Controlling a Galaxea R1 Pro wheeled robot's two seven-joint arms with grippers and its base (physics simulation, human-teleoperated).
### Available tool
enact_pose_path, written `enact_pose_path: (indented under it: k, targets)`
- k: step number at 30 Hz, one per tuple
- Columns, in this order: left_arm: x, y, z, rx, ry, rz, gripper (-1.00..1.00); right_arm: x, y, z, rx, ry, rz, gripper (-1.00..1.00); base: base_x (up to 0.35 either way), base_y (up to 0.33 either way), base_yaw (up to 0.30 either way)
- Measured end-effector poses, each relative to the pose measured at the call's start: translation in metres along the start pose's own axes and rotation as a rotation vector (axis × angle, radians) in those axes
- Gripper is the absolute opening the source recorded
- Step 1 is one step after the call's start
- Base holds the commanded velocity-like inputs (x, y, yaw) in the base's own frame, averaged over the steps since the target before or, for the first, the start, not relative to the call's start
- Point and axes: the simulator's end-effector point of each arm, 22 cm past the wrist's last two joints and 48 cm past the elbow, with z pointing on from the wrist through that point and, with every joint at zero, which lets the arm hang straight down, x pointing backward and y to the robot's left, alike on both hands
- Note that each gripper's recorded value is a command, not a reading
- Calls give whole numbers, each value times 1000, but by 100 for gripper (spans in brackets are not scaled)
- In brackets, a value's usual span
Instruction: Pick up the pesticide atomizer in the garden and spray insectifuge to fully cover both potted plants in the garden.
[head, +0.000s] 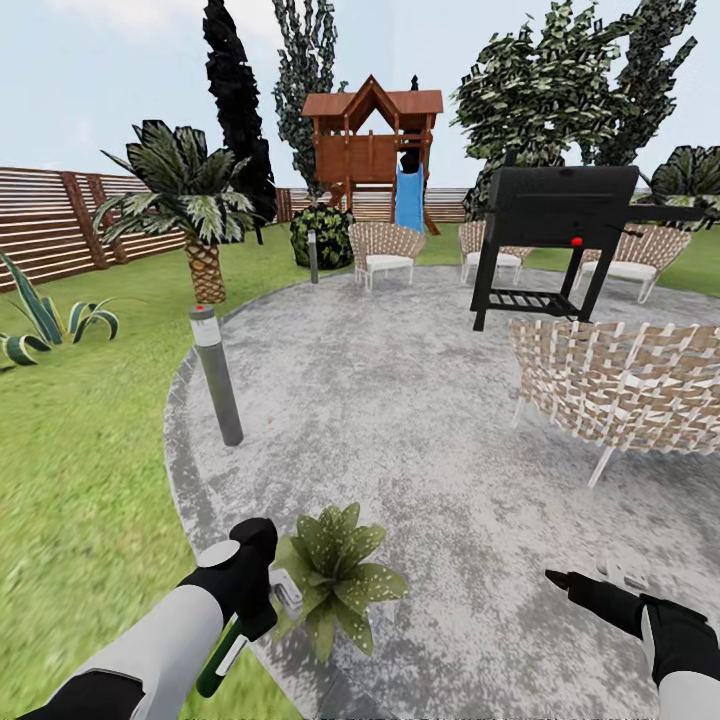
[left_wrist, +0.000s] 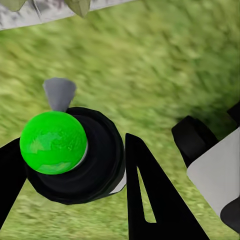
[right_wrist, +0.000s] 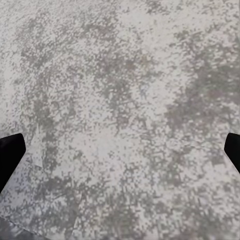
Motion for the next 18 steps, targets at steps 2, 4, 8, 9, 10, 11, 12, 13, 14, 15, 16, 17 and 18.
enact_pose_path:
  k: [2, 4, 8, 9, 10, 11, 12, 13, 14, 15, 16, 17, 18]
  targets:
    - [0, 0, 0, 1, -1, 0, -100, 0, 0, 0, 0, 0, 0, 100, 0, 0, 0]
    - [0, 0, 0, 2, -2, 1, -100, 0, 0, 0, 0, 0, 0, 100, 0, 0, 0]
    - [-2, -2, 0, 1, -4, 5, -100, 0, 0, 0, 0, 0, 0, 100, 0, 0, 0]
    - [-3, -3, -1, 2, -5, 7, -100, 0, 0, 0, 0, 0, 0, 100, 0, 0, 0]
    - [-6, -6, -1, 5, -9, 10, -100, 0, 0, 0, 0, 0, 0, 100, 0, 0, 0]
    - [-10, -9, -2, 8, -13, 15, -100, 0, 0, 0, 0, 0, 1, 100, 0, 0, 0]
    - [-11, -11, -2, 10, -14, 18, -100, 0, 0, 0, 0, 0, 0, 100, 0, 0, 0]
    - [-14, -15, -3, 15, -19, 22, -100, 0, 0, 0, 0, 0, 1, 100, 0, 0, 0]
    - [-19, -20, -4, 22, -23, 29, -100, 0, 0, 0, 0, 0, 1, 100, 0, 0, 0]
    - [-20, -22, -4, 24, -25, 32, -100, 0, 0, 0, -1, 0, 1, 100, 0, 0, 0]
    - [-21, -23, -4, 25, -26, 34, -100, 0, 1, 0, -1, 0, 1, 100, 0, 0, 0]
    - [-22, -24, -4, 26, -27, 36, -100, 1, 1, 0, -1, 1, 1, 100, 0, 0, 0]
    - [-23, -25, -4, 27, -28, 36, -100, 1, 1, 0, -1, 1, 0, 100, 0, 0, 0]
